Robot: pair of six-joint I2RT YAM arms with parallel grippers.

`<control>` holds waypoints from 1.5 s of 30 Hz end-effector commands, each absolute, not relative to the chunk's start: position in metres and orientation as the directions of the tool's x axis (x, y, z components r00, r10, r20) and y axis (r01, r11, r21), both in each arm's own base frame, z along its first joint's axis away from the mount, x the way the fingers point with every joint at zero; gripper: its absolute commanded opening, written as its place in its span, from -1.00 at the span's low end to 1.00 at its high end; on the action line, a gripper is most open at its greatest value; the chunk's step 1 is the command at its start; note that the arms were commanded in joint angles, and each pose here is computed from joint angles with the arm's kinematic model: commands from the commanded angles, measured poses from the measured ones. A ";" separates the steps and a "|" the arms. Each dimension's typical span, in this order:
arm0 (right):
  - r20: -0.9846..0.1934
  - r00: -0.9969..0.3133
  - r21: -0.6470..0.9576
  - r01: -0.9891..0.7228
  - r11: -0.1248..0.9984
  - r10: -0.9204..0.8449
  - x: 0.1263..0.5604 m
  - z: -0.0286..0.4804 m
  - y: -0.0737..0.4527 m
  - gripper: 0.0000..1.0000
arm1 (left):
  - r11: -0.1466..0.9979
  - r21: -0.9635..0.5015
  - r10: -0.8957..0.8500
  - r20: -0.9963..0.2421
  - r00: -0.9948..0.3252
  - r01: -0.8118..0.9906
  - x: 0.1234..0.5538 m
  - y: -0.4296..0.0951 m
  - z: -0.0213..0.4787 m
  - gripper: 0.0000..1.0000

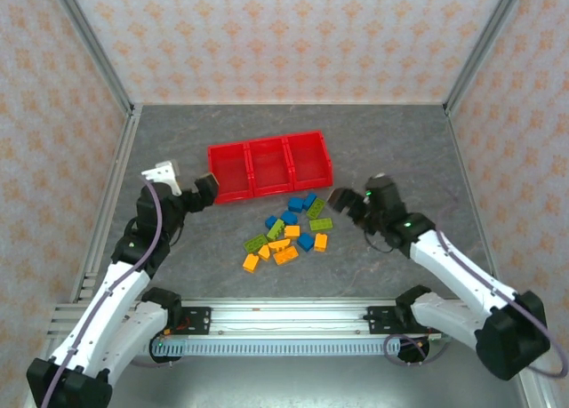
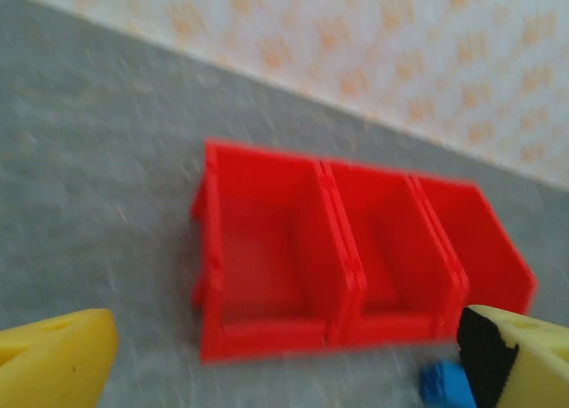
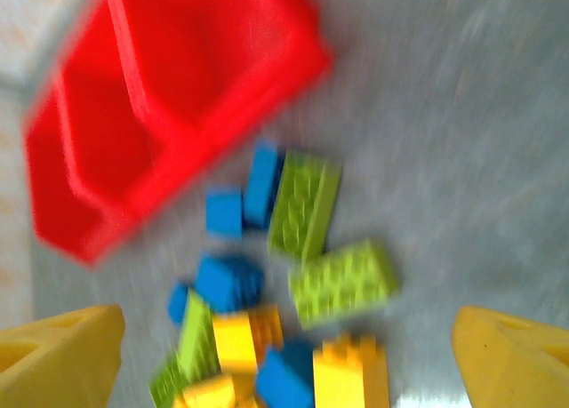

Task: Sort the legos into containers by color
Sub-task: Pick up the lego from the bottom-center of the table.

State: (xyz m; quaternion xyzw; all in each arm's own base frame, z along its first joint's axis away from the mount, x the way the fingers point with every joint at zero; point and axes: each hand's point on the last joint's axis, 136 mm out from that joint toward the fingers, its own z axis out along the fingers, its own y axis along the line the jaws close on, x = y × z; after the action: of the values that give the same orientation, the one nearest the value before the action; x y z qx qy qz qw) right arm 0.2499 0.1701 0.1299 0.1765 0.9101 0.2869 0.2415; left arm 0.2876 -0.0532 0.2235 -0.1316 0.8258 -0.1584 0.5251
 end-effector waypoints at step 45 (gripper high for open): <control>-0.235 -0.927 0.078 0.283 0.956 0.294 0.224 0.019 0.189 -0.11 | 0.859 -0.503 -0.386 -0.757 -0.528 0.093 0.258 -0.092 0.217 0.98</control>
State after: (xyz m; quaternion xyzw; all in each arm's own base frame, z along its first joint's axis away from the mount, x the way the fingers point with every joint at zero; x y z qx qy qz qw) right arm 0.2307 0.2038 0.0260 0.1583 0.9782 0.0568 0.1219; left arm 0.2597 -0.0880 0.2216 -0.0874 0.8354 -0.2408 0.4864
